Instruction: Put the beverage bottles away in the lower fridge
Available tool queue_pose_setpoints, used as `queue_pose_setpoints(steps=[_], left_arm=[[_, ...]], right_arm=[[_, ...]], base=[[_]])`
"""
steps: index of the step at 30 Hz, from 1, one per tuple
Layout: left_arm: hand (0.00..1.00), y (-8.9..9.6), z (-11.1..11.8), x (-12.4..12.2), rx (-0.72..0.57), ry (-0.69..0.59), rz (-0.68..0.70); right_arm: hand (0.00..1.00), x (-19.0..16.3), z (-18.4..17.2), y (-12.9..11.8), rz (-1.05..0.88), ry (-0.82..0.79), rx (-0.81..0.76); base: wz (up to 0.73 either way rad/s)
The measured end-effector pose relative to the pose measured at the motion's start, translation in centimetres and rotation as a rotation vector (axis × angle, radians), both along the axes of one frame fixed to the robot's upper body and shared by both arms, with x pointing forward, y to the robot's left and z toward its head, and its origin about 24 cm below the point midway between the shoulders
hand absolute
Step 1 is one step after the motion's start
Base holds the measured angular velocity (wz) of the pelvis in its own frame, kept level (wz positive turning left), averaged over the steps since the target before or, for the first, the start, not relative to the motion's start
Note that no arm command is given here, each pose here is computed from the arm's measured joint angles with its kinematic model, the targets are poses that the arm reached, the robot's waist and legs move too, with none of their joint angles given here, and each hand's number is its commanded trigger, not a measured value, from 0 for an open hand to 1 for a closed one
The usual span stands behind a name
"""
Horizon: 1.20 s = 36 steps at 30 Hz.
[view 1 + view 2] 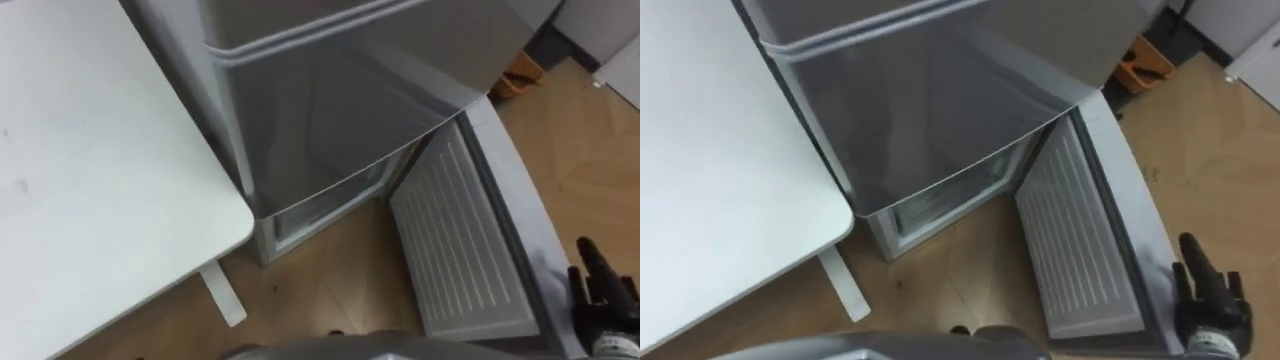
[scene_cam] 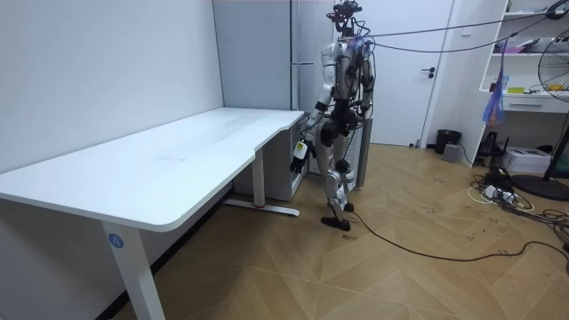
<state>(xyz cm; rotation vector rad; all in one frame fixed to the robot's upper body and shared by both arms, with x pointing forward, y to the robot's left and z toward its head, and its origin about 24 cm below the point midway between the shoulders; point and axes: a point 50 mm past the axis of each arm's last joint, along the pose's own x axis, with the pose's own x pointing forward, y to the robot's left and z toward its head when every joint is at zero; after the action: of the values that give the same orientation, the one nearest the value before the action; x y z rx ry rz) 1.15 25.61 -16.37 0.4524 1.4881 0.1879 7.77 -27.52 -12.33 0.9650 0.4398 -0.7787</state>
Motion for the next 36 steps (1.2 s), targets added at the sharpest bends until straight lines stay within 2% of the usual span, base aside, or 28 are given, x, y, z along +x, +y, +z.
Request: queue_pose_setpoints(steps=[4, 8, 9, 12, 15, 21, 25, 29, 36], left_arm=[[0.00, -1.4, -0.3, 1.2, -0.018, 0.032, -0.051], [0.00, -2.6, -0.4, 2.7, -0.002, 0.007, -0.099], [0.00, -3.0, -0.5, 2.8, -0.010, 0.006, -0.110], [0.00, -4.0, -0.5, 4.1, -0.028, -0.042, -0.166], [0.00, -4.6, -0.6, 4.3, -0.040, -0.044, -0.201], [0.00, -4.8, -0.9, 2.1, -0.063, 0.016, -0.190], [0.00, -4.9, -0.9, 1.7, -0.077, 0.026, -0.185], [0.00, -5.0, -0.8, 2.3, -0.079, -0.006, -0.191], [0.00, -4.9, -0.6, 1.3, -0.081, -0.022, -0.169]], right_arm=[[0.00, 3.8, 0.6, 4.0, 0.164, -0.135, 0.078], [0.00, 7.4, 0.9, 9.9, 0.269, -0.221, 0.266], [0.00, 8.1, 0.8, 11.7, 0.344, -0.204, 0.315], [0.00, 7.6, 0.4, 15.1, 0.527, -0.123, 0.408], [0.00, 7.9, 0.6, 16.8, 0.642, -0.096, 0.441], [0.00, 8.4, 0.9, 17.1, 0.682, -0.093, 0.452], [0.00, 8.4, 0.9, 17.1, 0.692, -0.080, 0.446], [0.00, 8.3, 0.8, 17.0, 0.701, -0.072, 0.434], [0.00, 6.4, -1.2, 14.3, 0.661, 0.069, 0.371]], base=[[-0.55], [-0.47], [-0.34], [0.36], [0.19], [0.27], [0.10], [0.20], [0.32]])
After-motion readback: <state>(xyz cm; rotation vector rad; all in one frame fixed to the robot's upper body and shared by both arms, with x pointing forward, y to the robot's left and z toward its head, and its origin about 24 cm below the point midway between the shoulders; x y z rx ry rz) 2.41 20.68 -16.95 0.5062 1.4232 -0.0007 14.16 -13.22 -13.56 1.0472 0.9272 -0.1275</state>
